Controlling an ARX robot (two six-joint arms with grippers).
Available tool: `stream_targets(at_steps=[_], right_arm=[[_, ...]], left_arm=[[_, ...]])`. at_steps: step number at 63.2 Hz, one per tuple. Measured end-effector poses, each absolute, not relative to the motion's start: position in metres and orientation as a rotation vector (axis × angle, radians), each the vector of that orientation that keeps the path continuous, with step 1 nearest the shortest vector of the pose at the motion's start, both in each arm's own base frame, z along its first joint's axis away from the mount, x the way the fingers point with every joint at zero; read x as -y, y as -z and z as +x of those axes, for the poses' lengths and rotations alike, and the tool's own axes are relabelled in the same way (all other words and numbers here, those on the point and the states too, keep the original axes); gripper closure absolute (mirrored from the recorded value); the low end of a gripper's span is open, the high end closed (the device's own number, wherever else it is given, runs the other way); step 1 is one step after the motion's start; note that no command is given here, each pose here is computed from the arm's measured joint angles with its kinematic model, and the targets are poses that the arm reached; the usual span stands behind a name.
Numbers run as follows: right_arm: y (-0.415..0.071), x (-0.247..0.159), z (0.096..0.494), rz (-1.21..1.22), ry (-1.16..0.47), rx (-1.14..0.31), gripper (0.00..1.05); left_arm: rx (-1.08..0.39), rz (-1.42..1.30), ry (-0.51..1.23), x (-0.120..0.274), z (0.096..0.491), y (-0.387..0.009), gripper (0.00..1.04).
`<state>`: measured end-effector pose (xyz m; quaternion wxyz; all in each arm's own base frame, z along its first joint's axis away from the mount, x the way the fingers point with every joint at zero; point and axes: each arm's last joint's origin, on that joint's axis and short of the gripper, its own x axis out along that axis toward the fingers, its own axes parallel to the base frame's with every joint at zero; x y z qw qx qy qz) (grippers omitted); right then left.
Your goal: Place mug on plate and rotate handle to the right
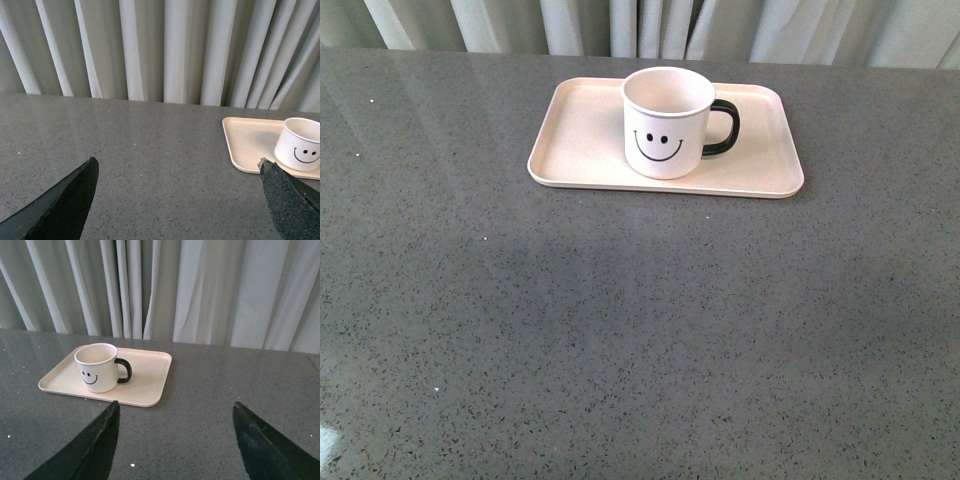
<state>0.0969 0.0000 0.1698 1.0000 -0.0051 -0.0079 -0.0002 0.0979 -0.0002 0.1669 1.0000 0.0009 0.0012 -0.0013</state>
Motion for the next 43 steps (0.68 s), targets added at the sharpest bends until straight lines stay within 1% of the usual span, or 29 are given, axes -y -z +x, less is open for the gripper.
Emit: stream_targets(at_steps=[1,4,8,12,43], right_arm=[[-0.1698,0.0,0.0969,-0.01,0.0,0.016,0.26],[-0.1698,0.0,0.0969,-0.01,0.0,0.016,0.16],[-0.1698,0.0,0.0969,-0.009,0.0,0.016,0.08],[-0.1698,0.0,0.0969,-0.009,0.0,0.016,0.1],[-0.1698,0.0,0.0969,-0.009,0.0,0.016,0.09]], left_arm=[[-0.002,0.002,0.003,0.0002,0.0979,-0.1669,0.09],[-0.002,0.002,0.003,0.0002,0.0979,-0.1669,0.09],[-0.002,0.002,0.003,0.0002,0.0979,-0.1669,0.09],[-0.002,0.002,0.003,0.0002,0.0979,-0.1669,0.09],[-0.002,0.002,0.003,0.0002,0.0979,-0.1669,0.09]])
